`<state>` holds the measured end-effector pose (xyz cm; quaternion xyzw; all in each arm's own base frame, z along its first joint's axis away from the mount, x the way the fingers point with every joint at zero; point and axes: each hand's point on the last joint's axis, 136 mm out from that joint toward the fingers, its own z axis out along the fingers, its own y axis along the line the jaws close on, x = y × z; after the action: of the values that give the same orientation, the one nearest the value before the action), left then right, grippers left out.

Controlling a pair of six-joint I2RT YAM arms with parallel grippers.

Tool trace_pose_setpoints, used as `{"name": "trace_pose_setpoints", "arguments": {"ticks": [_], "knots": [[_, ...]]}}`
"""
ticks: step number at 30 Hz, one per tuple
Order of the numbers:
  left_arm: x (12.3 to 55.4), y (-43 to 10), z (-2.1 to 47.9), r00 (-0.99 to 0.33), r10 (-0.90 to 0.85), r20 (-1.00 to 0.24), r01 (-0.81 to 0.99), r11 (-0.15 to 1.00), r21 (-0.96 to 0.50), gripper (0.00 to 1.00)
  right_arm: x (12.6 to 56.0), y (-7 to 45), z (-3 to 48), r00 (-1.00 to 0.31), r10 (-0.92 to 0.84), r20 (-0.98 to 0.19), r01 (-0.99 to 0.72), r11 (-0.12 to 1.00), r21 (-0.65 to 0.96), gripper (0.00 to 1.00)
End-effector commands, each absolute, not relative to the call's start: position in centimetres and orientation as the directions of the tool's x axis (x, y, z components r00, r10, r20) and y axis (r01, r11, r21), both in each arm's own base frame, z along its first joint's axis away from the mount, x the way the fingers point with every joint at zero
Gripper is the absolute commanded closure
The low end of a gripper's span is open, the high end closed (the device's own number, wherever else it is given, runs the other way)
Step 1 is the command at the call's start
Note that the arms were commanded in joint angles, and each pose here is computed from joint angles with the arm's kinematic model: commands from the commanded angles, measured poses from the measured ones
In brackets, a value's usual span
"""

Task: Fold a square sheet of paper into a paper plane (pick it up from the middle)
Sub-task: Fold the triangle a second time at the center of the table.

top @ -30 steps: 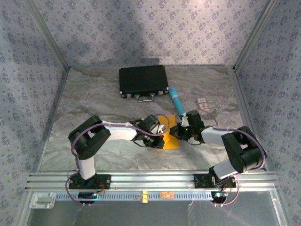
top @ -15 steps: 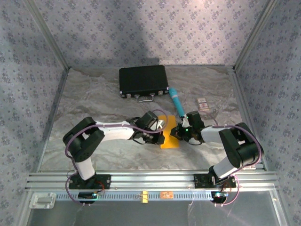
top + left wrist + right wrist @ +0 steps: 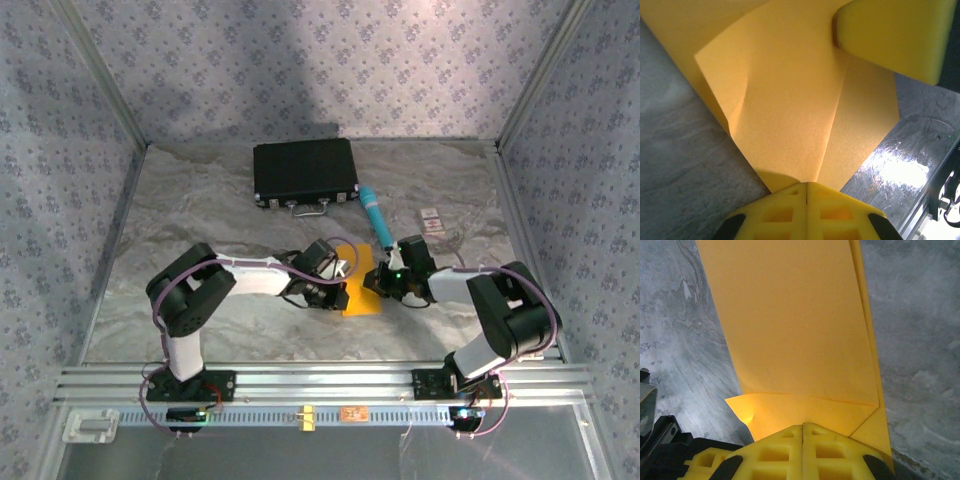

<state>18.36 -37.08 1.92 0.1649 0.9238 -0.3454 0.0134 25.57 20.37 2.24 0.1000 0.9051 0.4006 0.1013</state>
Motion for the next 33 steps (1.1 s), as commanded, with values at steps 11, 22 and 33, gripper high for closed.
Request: {"name": "trace_pose_setpoints", "arguments": {"ticks": [11,22,33], "knots": [[17.7,-35.3,-0.1,-0.949,0.3,-0.094,0.301,0.782,-0.546,1.0,21.6,22.6,2.5,-0.984,0.164,-0.07,0.059,0.669,0.741,1.0],[17.8,-35.0,-0.4,-0.951,0.296,-0.091,0.297,0.791,-0.535,1.0,21.2,22.3,0.6,-0.988,0.151,-0.029,0.085,0.691,0.718,1.0],[17.5,-34.8,-0.8,-0.95,0.303,-0.079,0.297,0.795,-0.529,1.0,25.3,19.2,0.6,-0.955,0.29,-0.061,0.161,0.683,0.713,1.0]]}}
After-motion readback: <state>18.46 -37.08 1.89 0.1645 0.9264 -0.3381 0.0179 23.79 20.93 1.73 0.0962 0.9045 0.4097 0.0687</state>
